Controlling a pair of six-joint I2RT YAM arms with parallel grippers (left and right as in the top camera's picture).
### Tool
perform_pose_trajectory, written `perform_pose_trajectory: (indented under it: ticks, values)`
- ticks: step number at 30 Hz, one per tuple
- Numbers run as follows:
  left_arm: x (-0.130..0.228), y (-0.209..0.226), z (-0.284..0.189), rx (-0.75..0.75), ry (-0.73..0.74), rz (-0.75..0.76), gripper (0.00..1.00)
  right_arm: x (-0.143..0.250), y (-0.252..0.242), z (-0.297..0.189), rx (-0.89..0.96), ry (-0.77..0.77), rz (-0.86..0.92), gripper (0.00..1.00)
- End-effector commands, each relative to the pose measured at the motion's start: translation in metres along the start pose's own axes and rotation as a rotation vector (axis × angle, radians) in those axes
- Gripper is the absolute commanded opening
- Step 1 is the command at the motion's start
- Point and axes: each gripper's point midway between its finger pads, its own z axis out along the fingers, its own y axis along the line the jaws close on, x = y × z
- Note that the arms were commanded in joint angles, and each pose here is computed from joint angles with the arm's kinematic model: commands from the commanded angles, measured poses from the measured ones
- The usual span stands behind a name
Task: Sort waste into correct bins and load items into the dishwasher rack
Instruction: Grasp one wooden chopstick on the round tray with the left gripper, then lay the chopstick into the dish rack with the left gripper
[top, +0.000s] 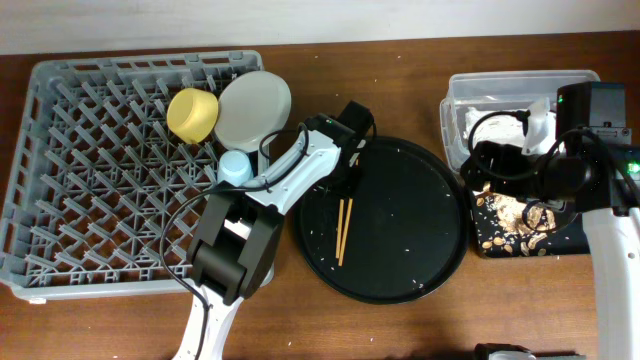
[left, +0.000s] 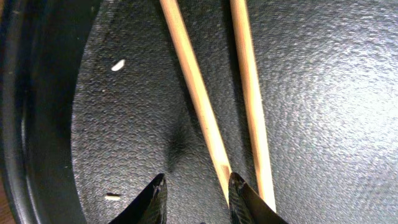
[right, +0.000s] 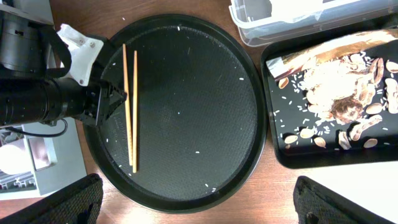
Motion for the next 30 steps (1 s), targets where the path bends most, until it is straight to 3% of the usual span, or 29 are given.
perform_pose_trajectory:
  ticks: [1,4,10,12,28,30]
  values:
    - [-0.008,-0.007,-0.011,0.001,-0.035,-0.008,0.32,-0.002,0.004,0.000,-0.013,-0.009,-0.004,0.99]
    - [-0.015,0.006,-0.012,-0.138,-0.094,-0.154,0.32,-0.001,0.004,0.000,-0.012,-0.004,-0.003,0.99]
    - [-0.024,-0.012,-0.007,-0.165,-0.149,-0.156,0.31,0.003,0.003,0.000,-0.009,0.011,0.000,0.99]
    - [-0.022,-0.010,0.000,-0.170,-0.138,-0.178,0.27,0.006,0.002,0.000,-0.006,0.021,0.003,0.99]
    - [-0.024,-0.021,0.033,-0.082,-0.106,-0.274,0.26,0.008,0.001,0.000,-0.001,0.029,0.000,0.99]
    - [-0.021,-0.025,0.037,-0.082,-0.097,-0.265,0.03,0.008,0.001,0.000,-0.001,0.029,0.000,0.99]
